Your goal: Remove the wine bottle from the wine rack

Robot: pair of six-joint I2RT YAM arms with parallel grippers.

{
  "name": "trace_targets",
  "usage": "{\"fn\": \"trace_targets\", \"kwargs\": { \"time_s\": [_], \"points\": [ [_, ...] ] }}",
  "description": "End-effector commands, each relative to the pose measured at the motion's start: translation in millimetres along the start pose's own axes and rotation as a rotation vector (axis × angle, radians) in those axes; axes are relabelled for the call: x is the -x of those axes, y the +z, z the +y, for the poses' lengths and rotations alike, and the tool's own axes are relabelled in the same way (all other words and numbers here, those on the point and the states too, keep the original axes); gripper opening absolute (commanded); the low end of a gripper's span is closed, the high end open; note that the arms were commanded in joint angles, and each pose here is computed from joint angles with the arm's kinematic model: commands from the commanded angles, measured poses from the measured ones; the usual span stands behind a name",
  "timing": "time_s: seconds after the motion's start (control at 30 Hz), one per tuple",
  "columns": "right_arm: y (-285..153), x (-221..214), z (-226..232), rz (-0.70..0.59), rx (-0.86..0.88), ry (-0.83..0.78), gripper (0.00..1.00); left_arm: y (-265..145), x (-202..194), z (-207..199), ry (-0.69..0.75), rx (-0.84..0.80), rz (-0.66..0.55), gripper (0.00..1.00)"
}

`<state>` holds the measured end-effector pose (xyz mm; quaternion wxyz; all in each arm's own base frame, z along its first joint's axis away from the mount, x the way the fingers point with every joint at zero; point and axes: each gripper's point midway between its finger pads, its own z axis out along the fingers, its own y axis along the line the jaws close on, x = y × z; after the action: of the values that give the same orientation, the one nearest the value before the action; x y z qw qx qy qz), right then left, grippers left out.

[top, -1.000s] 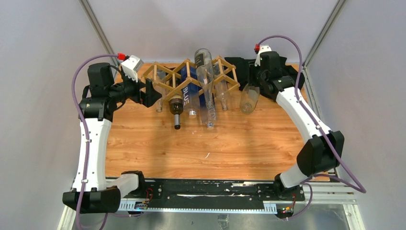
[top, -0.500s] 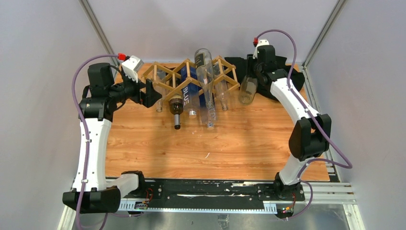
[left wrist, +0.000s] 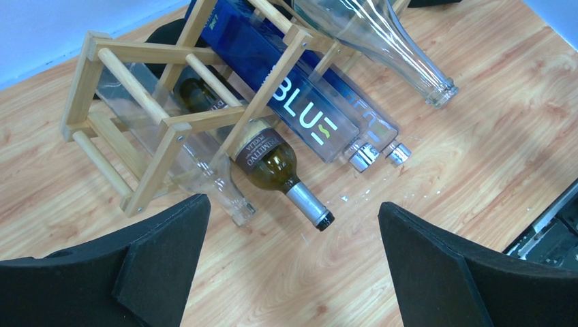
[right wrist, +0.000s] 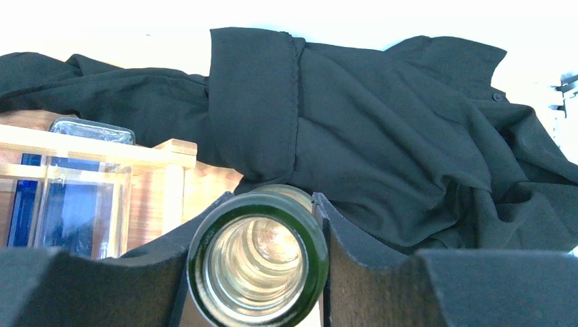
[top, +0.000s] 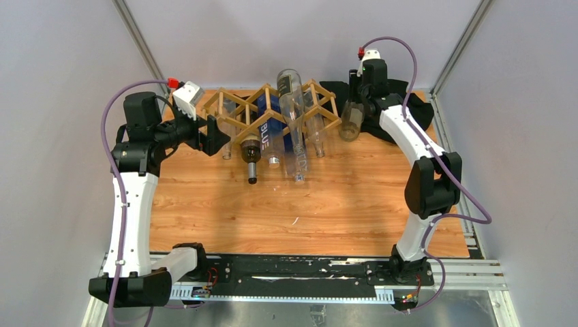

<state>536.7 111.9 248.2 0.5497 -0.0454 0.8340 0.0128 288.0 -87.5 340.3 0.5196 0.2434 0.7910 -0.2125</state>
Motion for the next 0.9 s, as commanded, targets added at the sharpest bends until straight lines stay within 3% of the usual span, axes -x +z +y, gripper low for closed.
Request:
{"fn": "trace_targets", "kwargs": {
  "time_s": [0.0,0.03,0.1,0.13,0.17,0.2,0.47,0.63,0.87],
  "points": [
    [-12,52,-5,-0.150,0.003,0.072,0.23,-2,-1,-5,0.000,-0.023,-0.007,1.00],
    [-15,51,-4,-0.151,0.007,0.082,0.28,-2,-1,-5,-0.001,-0.025,-0.007,1.00],
    [-20,51,-4,-0.156,0.011,0.102,0.47,-1,-2,-5,-0.005,-0.028,-0.005,1.00],
    [-24,52,-3,-0.156,0.015,0.109,0.62,-1,-2,-5,-0.006,-0.026,-0.004,1.00],
    [-27,54,-3,-0.160,0.020,0.113,0.83,-1,-2,-5,-0.005,-0.026,-0.004,1.00],
    [-30,55,-1,-0.160,0.030,0.115,0.88,-1,-3,-5,-0.004,-0.026,-0.004,1.00],
    [-70,77,-3,-0.187,0.047,0.134,0.93,-1,-2,-6,-0.010,-0.033,-0.005,1.00],
    [-118,99,-2,-0.248,0.077,0.190,0.94,1,-2,-5,-0.018,-0.037,-0.001,1.00],
    [-168,92,41,-0.219,0.185,0.248,0.95,4,-12,3,0.004,-0.007,0.024,1.00]
  ]
}}
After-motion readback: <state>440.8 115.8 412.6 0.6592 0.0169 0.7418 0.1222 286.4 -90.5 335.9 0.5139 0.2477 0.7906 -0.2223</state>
